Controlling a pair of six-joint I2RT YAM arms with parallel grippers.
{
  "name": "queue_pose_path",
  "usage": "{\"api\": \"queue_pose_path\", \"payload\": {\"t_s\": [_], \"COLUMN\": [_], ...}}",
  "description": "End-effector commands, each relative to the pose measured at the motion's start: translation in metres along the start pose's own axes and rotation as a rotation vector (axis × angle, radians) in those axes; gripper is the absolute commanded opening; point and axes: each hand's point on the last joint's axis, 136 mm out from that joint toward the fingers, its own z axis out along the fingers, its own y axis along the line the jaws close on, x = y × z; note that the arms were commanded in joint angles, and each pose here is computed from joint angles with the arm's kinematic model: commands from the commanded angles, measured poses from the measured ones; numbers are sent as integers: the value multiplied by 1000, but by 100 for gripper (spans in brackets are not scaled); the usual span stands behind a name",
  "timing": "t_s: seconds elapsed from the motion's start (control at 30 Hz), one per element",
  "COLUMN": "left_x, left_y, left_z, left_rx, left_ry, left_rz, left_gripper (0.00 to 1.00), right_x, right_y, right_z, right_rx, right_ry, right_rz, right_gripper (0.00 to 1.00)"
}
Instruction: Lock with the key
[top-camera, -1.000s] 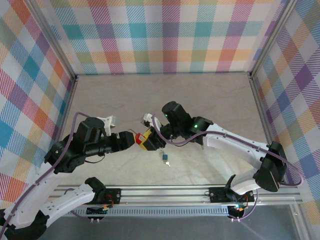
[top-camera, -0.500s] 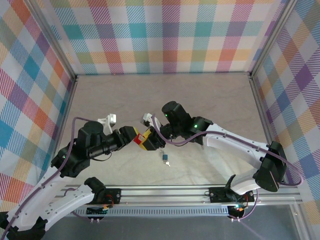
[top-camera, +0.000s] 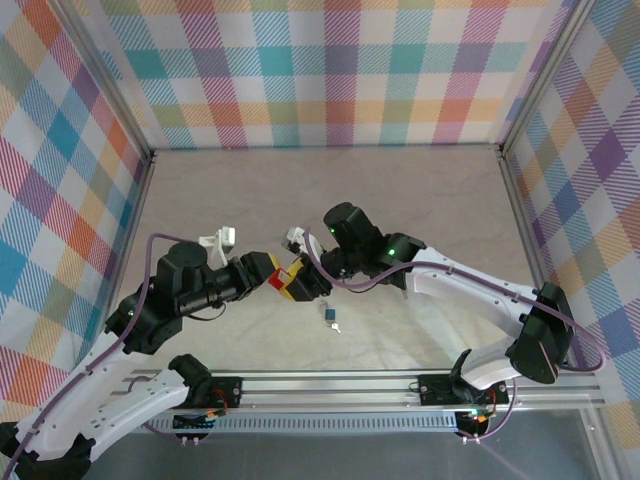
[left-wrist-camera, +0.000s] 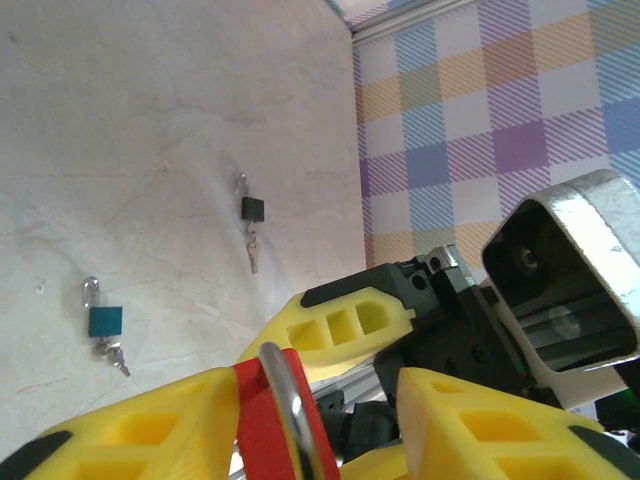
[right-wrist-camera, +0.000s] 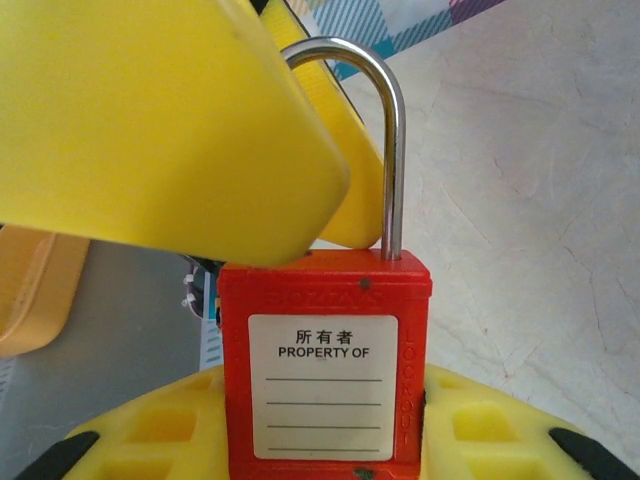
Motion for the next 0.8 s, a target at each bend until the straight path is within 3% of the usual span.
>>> {"api": "queue_pose_path", "payload": {"t_s": [0.0,0.27,0.33,0.77], "left_x": [17,22,21,24], "left_y": [-3,6,5,-4], "left_z": [-4,-7,-11,-2], "left_rx": [-2,-69,-83,-5], "left_ry": [98,137,135,146], "left_rz": [27,76,96,49], "left_gripper": [43,65,66,42], "right_x": [-17,-21,-21,-21], "right_y": [1,4,4,6], "right_z": [-1,-7,-8,-4], "right_rx": [7,17,17,-10], "right_ry": [-47,-55,-55,-55], "right_rz": [-42,-61,-62,-47], "right_gripper": [0,0,0,0]}}
